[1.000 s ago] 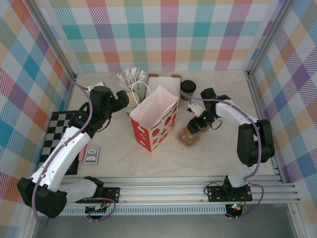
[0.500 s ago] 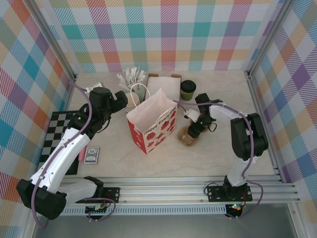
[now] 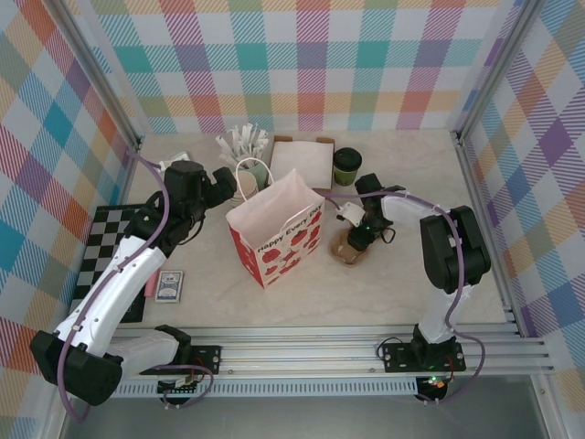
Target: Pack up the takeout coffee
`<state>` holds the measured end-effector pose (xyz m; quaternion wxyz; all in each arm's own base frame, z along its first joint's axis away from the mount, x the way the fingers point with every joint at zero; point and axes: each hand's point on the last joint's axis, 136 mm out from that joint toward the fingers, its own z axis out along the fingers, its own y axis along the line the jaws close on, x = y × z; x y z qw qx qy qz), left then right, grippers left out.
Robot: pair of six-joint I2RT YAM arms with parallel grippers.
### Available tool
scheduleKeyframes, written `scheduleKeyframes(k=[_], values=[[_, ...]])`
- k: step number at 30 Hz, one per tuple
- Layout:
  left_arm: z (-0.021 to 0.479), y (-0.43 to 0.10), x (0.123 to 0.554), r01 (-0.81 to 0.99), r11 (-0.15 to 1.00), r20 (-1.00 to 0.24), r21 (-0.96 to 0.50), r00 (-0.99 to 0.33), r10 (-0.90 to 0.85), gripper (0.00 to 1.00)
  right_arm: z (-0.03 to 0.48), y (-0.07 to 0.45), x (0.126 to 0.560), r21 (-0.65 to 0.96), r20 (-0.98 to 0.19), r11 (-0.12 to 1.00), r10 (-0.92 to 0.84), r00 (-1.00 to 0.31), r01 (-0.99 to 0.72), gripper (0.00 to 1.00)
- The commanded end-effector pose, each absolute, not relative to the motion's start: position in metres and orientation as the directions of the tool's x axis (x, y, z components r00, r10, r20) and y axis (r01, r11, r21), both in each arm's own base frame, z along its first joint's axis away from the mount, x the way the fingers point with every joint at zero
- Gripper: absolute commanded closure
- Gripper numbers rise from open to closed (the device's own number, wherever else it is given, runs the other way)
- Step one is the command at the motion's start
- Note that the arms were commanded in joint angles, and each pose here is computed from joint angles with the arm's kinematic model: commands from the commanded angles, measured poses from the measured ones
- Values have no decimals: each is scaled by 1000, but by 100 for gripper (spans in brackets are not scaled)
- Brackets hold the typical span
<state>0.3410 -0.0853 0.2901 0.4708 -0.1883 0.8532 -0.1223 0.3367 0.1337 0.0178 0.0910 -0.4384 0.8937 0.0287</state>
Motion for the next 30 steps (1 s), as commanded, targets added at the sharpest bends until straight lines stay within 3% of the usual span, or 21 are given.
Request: scheduleKeyframes(k=[1, 4, 7, 10, 21, 30], values=[[303, -87, 345, -180, 893, -770, -413, -455, -448, 0, 3, 132, 328, -1, -148, 621, -775, -614, -783, 53], [310, -89, 345, -154, 894, -772, -421, -456, -443, 0, 10, 136, 326, 17, -170, 620, -771, -613, -784, 55], [320, -91, 343, -126, 892, -775, -434, -453, -441, 0, 23, 139, 328, 16, -209, 627, -759, -616, -779, 68], [329, -87, 341, -122, 886, -780, -447, -431, -453, 0, 31, 135, 335, -15, -235, 655, -737, -634, -756, 73], [334, -68, 336, -197, 873, -783, -447, -385, -488, 0, 64, 117, 346, -53, -326, 766, -619, -714, -640, 74], [356, -112, 337, 92, 899, -824, -427, -449, -345, 0, 152, 95, 374, -36, -599, 919, -335, -728, -393, 75]])
